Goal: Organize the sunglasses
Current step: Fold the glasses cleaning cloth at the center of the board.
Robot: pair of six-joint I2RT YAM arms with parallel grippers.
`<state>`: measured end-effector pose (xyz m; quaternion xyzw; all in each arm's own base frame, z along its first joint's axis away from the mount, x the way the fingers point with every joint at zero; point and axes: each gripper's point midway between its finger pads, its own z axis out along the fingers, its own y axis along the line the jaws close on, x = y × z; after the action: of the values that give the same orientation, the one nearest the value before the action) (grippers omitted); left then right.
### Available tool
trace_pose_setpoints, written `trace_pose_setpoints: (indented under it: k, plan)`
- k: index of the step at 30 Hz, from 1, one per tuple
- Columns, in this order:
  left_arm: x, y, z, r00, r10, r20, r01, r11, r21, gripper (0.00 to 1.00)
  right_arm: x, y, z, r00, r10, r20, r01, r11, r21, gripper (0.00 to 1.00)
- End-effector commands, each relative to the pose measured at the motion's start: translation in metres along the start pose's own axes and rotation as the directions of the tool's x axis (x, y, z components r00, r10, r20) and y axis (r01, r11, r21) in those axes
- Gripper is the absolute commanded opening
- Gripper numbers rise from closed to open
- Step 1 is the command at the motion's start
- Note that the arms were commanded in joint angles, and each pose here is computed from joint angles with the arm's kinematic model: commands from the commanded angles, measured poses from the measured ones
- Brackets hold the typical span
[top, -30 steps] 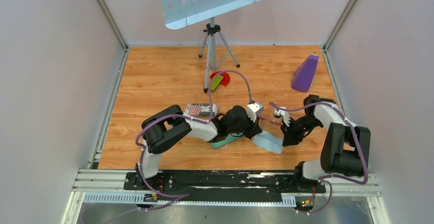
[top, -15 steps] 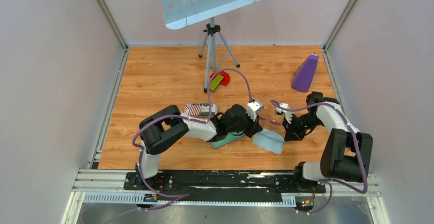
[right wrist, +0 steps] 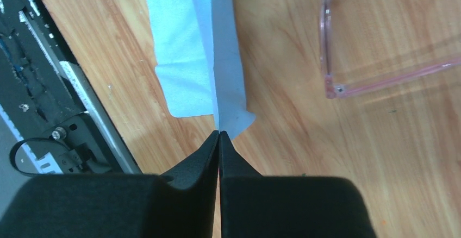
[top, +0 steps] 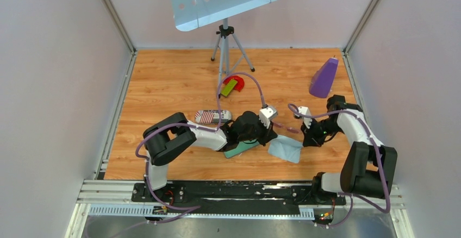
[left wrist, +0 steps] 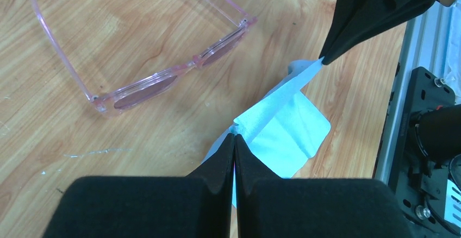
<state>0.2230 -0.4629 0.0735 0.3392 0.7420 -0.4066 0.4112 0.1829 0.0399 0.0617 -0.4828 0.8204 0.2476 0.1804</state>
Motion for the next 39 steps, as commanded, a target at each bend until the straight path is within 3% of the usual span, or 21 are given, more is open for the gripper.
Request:
trace_pose_setpoints:
  k: [1, 13, 21, 26, 39]
  plan:
    - [-0.025, 0.004, -0.006, 0.997, 0.035, 0.074, -0.033, 0.999, -0.030, 0.00, -0.013, -0.018, -0.008, 0.999, 0.008, 0.049, -0.012, 0.996, 0.083, 0.05]
    - [-0.031, 0.016, -0.001, 0.994, 0.063, 0.086, -0.055, 0.995, -0.087, 0.00, -0.021, -0.037, -0.009, 0.999, -0.016, 0.042, 0.009, 0.988, 0.154, 0.05]
    - [-0.032, 0.015, 0.006, 0.994, 0.082, 0.070, -0.077, 0.994, -0.078, 0.00, -0.007, -0.031, -0.005, 1.000, -0.027, -0.015, 0.029, 0.986, 0.166, 0.04]
    - [-0.025, 0.014, 0.015, 0.997, 0.079, 0.018, -0.077, 0.995, -0.059, 0.00, -0.008, -0.024, -0.009, 0.998, -0.054, -0.008, 0.055, 0.980, 0.193, 0.04]
    - [-0.013, 0.014, 0.008, 0.998, 0.064, 0.008, -0.063, 0.997, -0.049, 0.00, 0.000, -0.005, 0.002, 0.997, -0.074, 0.013, 0.071, 0.985, 0.155, 0.05]
